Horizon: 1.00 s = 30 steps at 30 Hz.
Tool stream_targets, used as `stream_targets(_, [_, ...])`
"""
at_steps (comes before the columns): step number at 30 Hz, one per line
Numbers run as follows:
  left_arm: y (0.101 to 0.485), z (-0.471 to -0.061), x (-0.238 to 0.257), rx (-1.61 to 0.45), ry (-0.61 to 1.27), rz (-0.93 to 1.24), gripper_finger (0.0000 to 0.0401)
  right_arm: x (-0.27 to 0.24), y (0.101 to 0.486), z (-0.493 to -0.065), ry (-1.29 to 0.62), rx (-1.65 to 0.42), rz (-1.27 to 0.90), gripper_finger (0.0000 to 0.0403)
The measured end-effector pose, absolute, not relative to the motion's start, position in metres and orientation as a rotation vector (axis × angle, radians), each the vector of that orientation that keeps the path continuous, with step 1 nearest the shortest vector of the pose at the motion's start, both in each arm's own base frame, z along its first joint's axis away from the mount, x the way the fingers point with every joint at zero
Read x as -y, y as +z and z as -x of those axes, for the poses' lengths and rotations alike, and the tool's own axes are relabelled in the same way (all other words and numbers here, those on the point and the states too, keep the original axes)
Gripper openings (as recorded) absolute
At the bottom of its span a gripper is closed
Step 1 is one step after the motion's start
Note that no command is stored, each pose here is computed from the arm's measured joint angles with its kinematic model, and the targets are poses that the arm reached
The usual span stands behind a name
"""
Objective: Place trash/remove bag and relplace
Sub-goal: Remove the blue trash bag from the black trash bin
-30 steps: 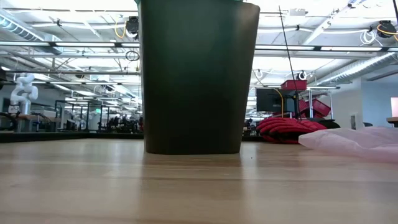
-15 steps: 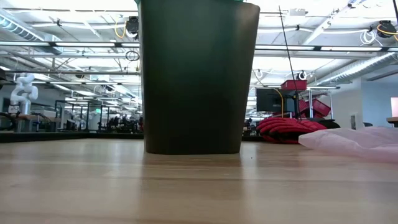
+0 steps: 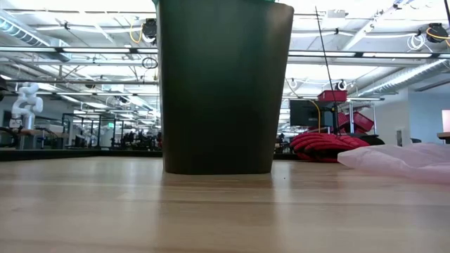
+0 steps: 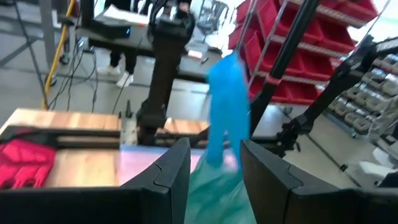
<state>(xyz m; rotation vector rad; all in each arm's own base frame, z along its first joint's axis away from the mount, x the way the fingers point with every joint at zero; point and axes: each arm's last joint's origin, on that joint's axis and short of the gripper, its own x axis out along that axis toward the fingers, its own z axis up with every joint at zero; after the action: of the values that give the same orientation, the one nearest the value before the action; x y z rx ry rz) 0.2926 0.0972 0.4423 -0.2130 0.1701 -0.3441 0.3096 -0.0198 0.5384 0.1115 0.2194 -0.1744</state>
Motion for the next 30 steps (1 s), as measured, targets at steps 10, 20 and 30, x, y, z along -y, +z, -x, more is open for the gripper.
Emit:
stream_targets(10, [0.448,-0.295,-0.093,-0.123,-0.339,0.209,0.0135,0.02,0.538,-0.31,-0.172,-0.22,-0.115,0.0])
stream_targets(20, [0.446,-0.311,-0.099,-0.073,-0.316,0.299,0.0135,0.021,0.535,-0.315,-0.18,-0.229,-0.148,0.0001])
stream_targets(30, [0.443,-0.321,-0.093,-0.069,-0.382,0.334,0.0136,0.021,0.535,-0.315,-0.173,-0.229,-0.15,0.0055])
